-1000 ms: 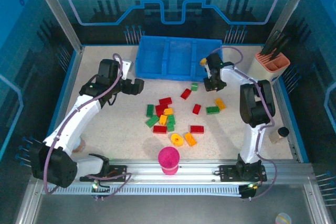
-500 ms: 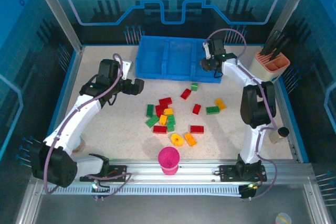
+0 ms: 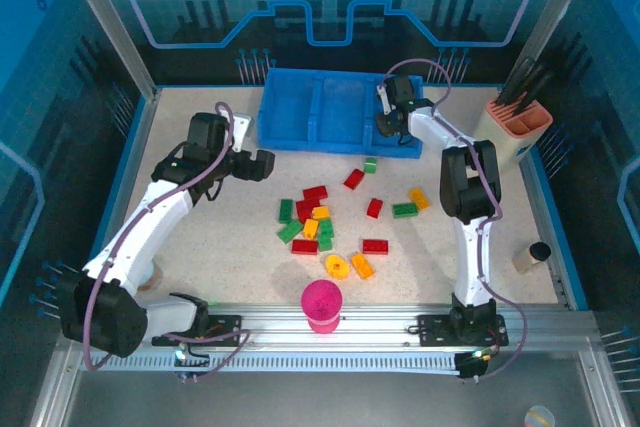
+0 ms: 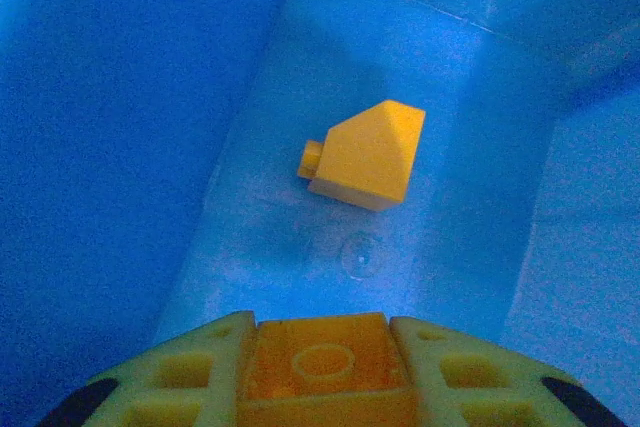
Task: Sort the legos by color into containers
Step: Place the lego in the container.
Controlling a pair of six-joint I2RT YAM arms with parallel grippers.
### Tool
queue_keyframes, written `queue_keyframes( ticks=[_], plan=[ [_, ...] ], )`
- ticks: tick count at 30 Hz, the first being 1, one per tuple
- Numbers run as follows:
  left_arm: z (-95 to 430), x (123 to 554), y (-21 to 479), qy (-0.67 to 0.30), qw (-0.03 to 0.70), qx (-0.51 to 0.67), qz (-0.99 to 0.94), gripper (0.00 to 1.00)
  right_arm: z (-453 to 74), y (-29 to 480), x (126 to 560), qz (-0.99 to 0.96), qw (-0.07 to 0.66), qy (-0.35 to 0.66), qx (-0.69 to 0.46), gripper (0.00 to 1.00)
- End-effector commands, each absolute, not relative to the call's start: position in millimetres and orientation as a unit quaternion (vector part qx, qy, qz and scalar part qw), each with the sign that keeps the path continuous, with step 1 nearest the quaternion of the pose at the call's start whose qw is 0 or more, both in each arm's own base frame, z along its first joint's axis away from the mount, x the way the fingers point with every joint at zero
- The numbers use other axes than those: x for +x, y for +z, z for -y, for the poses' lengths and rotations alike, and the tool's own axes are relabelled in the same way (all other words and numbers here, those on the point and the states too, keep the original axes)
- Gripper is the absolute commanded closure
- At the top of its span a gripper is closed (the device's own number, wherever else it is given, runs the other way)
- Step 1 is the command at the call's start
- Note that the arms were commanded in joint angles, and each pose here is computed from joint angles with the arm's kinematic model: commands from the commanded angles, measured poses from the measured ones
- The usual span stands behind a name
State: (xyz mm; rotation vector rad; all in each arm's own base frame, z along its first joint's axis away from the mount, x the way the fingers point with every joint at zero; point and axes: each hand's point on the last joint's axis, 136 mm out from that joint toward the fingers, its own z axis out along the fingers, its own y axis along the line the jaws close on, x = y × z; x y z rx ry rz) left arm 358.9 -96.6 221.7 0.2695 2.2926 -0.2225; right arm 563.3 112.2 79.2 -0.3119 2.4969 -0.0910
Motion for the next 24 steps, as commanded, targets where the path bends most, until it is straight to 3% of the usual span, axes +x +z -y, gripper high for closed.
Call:
queue_keyframes(
  ticks=[1, 12, 18, 24],
  plan=[
    [103, 360, 218, -0.095, 0.391, 0.122, -0.907, 0.01, -110, 90, 569, -0.94, 0.318, -0.042, -0.12, 0.68],
    [105, 356, 225, -0.103, 0.398, 0.128, -0.903, 0.01, -113, 123, 551, -0.937, 0.327, -0.025, -0.121, 0.49],
    [106, 353, 232, -0.11, 0.408, 0.129, -0.897, 0.01, -118, 141, 523, -0.937, 0.326, -0.02, -0.127, 0.49],
    [108, 349, 237, -0.117, 0.414, 0.131, -0.893, 0.01, -103, 145, 468, -0.948, 0.298, -0.024, -0.109, 0.49]
  ],
)
